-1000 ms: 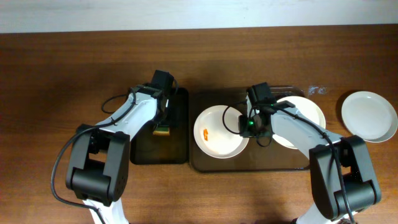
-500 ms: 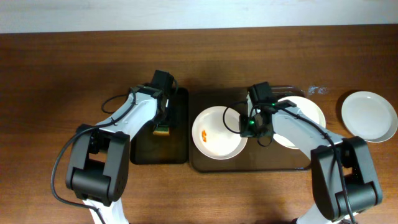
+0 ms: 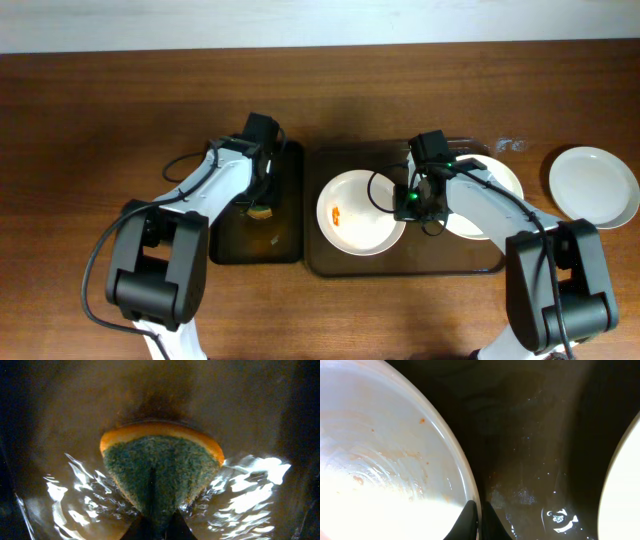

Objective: Clean dirty plates on tray and stack at the side
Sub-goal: 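Dip the sponge into the small black tray with the left gripper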

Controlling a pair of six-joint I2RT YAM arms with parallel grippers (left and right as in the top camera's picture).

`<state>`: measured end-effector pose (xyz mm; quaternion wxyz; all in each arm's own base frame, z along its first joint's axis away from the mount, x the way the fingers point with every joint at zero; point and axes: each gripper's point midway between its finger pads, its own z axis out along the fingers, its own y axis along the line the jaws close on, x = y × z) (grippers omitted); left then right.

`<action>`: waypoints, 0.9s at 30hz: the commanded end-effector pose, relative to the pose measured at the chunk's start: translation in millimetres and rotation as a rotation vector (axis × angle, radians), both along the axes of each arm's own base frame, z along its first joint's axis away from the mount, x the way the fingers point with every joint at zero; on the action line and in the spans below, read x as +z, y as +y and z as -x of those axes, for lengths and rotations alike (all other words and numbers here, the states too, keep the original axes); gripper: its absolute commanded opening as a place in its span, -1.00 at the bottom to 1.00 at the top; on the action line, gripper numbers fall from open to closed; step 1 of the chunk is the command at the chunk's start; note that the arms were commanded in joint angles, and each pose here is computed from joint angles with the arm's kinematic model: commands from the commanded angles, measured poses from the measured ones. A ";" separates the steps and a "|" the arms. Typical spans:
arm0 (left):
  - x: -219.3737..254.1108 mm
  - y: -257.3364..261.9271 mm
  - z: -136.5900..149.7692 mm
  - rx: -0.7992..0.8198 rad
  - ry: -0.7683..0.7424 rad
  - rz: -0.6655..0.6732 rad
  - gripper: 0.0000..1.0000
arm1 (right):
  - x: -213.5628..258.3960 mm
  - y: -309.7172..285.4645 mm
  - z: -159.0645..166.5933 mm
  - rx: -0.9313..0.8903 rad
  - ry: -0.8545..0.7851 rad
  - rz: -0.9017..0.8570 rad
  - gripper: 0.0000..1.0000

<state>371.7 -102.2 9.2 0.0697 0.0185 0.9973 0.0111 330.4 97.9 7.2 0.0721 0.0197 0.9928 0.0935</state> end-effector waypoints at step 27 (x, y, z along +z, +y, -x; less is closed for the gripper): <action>10.3 11.9 7.8 0.013 0.115 -0.043 0.57 | 1.7 -6.9 -1.5 -0.009 -0.007 0.028 -0.91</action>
